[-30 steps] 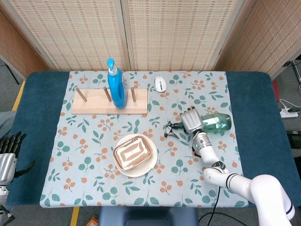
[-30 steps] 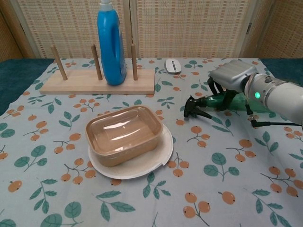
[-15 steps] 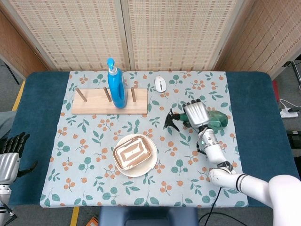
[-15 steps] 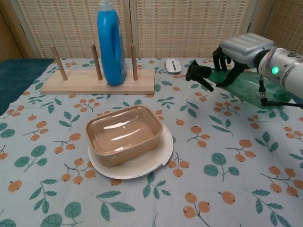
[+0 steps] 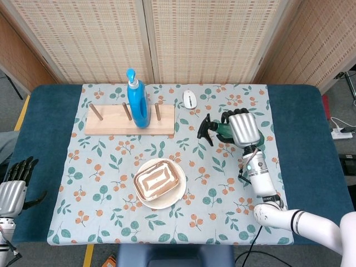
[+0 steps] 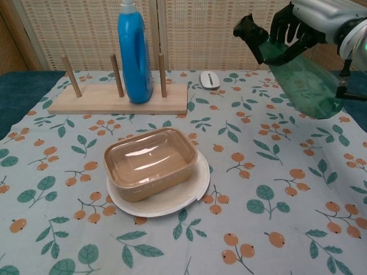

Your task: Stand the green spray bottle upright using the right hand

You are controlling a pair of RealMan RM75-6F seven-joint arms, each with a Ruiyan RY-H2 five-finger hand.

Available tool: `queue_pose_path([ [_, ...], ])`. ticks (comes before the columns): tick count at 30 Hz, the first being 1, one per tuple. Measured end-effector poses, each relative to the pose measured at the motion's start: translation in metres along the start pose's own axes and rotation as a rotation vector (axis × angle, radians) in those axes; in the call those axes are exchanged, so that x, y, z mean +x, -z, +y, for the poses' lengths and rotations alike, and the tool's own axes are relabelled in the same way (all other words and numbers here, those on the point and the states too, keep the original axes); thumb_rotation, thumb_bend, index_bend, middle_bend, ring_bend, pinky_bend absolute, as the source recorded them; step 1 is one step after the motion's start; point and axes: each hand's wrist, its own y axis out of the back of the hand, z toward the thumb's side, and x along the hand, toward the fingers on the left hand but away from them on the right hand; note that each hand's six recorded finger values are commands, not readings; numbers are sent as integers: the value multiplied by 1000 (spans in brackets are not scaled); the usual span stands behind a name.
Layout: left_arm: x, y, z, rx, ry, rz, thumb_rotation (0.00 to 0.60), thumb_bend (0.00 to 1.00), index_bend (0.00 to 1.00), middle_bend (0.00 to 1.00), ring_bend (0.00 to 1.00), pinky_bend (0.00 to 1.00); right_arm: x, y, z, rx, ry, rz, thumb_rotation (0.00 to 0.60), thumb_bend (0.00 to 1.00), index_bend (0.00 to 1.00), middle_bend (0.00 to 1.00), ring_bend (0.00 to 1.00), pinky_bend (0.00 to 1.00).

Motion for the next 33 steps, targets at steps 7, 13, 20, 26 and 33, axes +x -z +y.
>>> queue_pose_path([
  [7,1,1,-1,2,2,3,600,245,0,0,0,0,6,3,14,-217,114,8,600,141,698,534,416,372],
  [13,2,0,-1,4,1,2,600,245,0,0,0,0,11,11,12,-427,215,34,600,140,700,538,403,372],
  [20,4,0,-6,12,13,4,600,244,0,0,0,0,19,26,-22,-728,297,21,600,140,702,538,395,371],
  [26,5,-1,-8,16,18,2,600,244,0,0,0,0,25,32,-48,-922,320,-7,600,157,702,538,396,371],
  [33,5,-2,-10,15,24,1,600,244,0,0,0,0,26,35,-63,-963,315,-36,600,159,702,538,396,363],
])
